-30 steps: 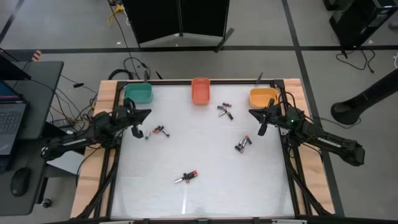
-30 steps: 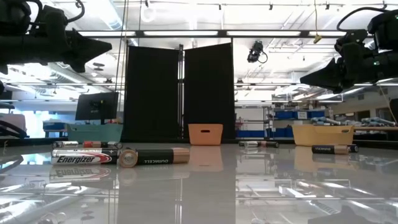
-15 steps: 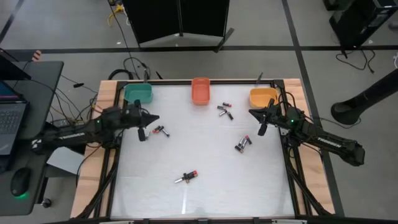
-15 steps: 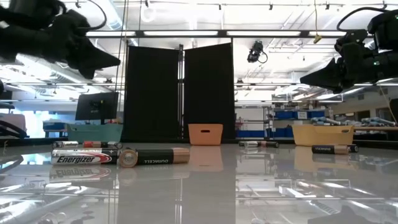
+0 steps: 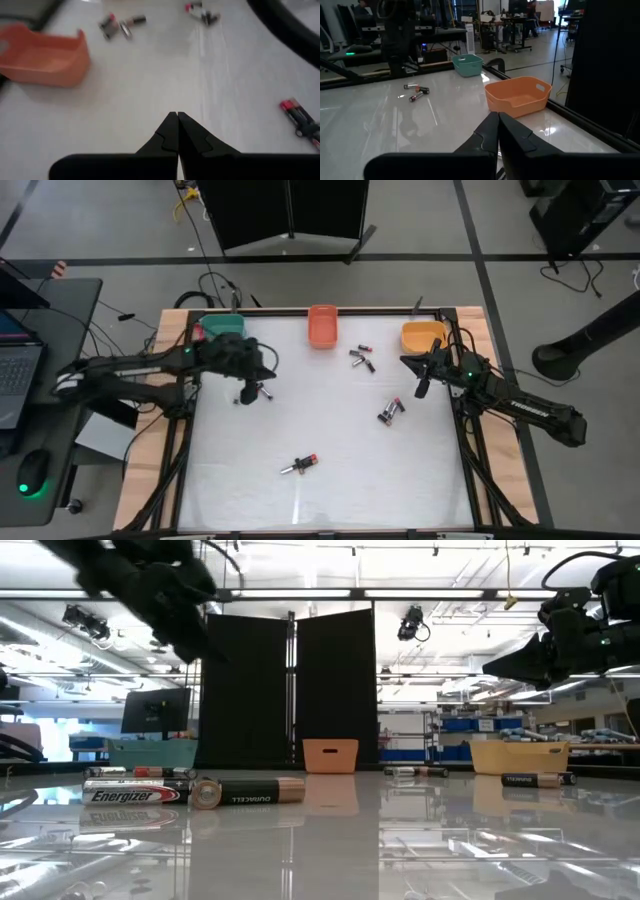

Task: Sort batteries
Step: Put the top left silver battery into the yellow container

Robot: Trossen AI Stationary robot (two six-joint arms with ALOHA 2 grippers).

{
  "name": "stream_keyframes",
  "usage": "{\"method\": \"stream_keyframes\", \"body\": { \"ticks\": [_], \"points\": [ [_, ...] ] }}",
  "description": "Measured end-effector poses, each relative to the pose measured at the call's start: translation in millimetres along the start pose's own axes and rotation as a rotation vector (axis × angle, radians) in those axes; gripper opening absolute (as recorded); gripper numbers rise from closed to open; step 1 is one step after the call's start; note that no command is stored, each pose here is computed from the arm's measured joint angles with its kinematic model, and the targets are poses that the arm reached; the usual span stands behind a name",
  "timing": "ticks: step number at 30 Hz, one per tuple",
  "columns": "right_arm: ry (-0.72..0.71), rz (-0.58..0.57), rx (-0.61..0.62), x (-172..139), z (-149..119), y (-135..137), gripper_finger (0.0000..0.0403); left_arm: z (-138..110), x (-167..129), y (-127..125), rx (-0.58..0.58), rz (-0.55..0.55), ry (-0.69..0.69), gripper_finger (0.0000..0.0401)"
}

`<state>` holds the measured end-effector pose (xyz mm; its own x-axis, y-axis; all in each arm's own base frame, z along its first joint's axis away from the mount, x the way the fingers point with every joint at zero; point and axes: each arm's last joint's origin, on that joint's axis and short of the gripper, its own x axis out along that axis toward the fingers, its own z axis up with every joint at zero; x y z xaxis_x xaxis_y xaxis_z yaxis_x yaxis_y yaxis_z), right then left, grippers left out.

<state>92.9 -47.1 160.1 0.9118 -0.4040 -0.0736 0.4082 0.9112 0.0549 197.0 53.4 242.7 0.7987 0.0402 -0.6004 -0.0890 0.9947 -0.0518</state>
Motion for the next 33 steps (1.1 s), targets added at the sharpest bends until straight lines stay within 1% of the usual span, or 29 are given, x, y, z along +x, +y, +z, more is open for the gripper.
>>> {"method": "stream_keyframes", "body": {
  "ticks": [5, 10, 15, 18, 22, 24, 28, 33],
  "points": [
    [-0.001, 0.000, 0.000, 0.0, 0.1, 0.0, 0.0022, 10.4, 25.8, 1.8, 0.032, -0.063, 0.203, 0.0009],
    [-0.002, 0.000, 0.000, 0.0, 0.3, 0.0, 0.0022, 9.2, 50.5, -2.2, 0.089, -0.105, 0.403, 0.0026],
    [-0.002, 0.000, 0.000, 0.0, 0.2, 0.0, 0.0023, 1.1, 64.9, -12.9, 0.231, -0.115, 0.571, 0.0056],
    [-0.002, 0.000, 0.000, 0.0, 0.2, 0.0, 0.0022, -2.8, 70.7, -19.8, 0.340, -0.101, 0.617, 0.0080],
    [-0.002, 0.000, 0.000, 0.0, 0.3, 0.0, 0.0022, -5.8, 77.6, -26.3, 0.449, -0.053, 0.651, 0.0115],
    [-0.002, 0.000, 0.000, 0.0, 0.3, 0.0, 0.0022, -7.5, 80.9, -27.3, 0.463, -0.036, 0.665, 0.0131],
    [-0.002, 0.000, 0.000, 0.0, 0.3, 0.0, 0.0022, -13.9, 88.7, -26.1, 0.456, -0.039, 0.715, 0.0153],
    [-0.001, 0.000, 0.000, 0.0, 0.1, 0.0, 0.0022, -23.3, 98.9, -23.5, 0.445, -0.049, 0.783, 0.0163]
  ]
}}
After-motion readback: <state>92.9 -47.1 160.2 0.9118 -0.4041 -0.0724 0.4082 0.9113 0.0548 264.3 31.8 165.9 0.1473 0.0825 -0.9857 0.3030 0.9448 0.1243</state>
